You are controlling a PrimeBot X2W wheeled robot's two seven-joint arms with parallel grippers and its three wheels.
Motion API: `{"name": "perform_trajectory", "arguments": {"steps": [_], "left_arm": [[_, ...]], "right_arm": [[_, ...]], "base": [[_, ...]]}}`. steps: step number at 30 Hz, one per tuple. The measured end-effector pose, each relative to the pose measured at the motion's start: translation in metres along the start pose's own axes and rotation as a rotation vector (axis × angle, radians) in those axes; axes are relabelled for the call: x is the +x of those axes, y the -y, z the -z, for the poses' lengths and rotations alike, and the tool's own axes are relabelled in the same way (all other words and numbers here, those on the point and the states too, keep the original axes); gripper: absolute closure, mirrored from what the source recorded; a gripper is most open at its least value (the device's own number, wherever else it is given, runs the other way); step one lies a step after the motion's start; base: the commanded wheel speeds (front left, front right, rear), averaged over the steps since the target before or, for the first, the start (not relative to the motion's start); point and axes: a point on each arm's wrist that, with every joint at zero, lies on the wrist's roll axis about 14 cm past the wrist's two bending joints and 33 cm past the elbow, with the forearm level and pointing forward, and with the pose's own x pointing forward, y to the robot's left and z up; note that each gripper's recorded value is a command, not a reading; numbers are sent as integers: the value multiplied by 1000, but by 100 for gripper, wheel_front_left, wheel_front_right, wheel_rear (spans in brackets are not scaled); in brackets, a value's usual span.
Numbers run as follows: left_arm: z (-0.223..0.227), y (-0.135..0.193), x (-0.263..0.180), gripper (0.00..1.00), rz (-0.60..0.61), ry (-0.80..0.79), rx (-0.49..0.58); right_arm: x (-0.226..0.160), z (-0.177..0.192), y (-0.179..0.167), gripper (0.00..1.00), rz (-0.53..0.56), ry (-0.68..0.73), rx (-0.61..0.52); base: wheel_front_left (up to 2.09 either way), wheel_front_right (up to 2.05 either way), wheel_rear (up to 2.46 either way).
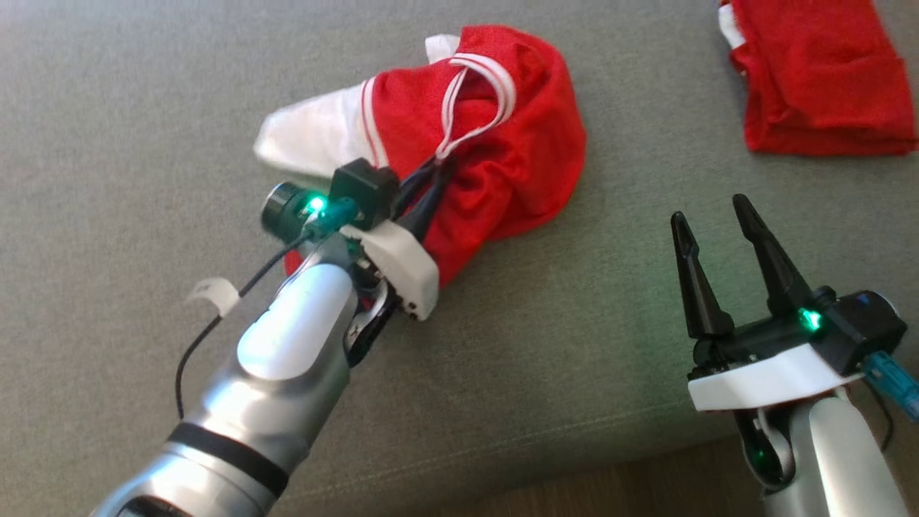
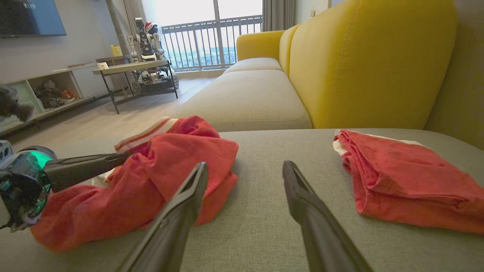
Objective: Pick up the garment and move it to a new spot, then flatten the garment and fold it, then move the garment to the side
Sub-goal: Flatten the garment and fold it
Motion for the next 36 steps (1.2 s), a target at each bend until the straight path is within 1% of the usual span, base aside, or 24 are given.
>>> {"name": "perform_trajectory", "arguments": {"steps": [2, 5, 6, 7, 12, 15, 18, 20, 23, 25, 27, 30, 33, 35, 36], "left_arm": [[-20, 11, 2, 100, 35, 53, -29], [-64, 29, 7, 100, 92, 128, -87], [-81, 38, 8, 100, 123, 148, -112], [-113, 51, 6, 100, 183, 176, -150], [-188, 72, -6, 100, 300, 230, -217], [-229, 85, -12, 100, 333, 273, -249], [-277, 101, -19, 100, 370, 343, -313], [-308, 112, -25, 100, 399, 393, -335], [-351, 117, -33, 100, 413, 473, -366], [-378, 113, -38, 100, 396, 532, -380], [-402, 101, -41, 100, 351, 599, -414], [-419, 69, -37, 100, 222, 650, -490], [-396, 35, -16, 100, 82, 592, -552], [-362, 6, 0, 100, -24, 526, -594], [-337, -10, 8, 100, -82, 481, -611]], "right_arm": [[-2, -6, 0, 0, 3, 15, 15], [-8, -16, 2, 0, 13, 41, 36], [-11, -19, 3, 0, 16, 49, 41], [-16, -26, 5, 0, 24, 65, 51], [-29, -44, 13, 0, 51, 113, 65], [-40, -48, 20, 0, 75, 124, 70], [-51, -48, 26, 0, 100, 122, 75], [-56, -49, 30, 0, 113, 126, 73], [-58, -52, 35, 0, 127, 132, 69], [-59, -53, 36, 0, 131, 136, 67], [-60, -54, 37, 0, 135, 140, 66], [-61, -55, 38, 0, 138, 143, 65], [-61, -56, 39, 0, 140, 145, 63], [-61, -56, 40, 0, 143, 143, 63], [-61, -55, 40, 0, 144, 140, 63]], "base": [[0, 0, 0], [0, 0, 0], [0, 0, 0], [0, 0, 0], [0, 0, 0], [0, 0, 0], [0, 0, 0], [0, 0, 0], [0, 0, 0], [0, 0, 0], [0, 0, 0], [0, 0, 0], [0, 0, 0], [0, 0, 0], [0, 0, 0]]}}
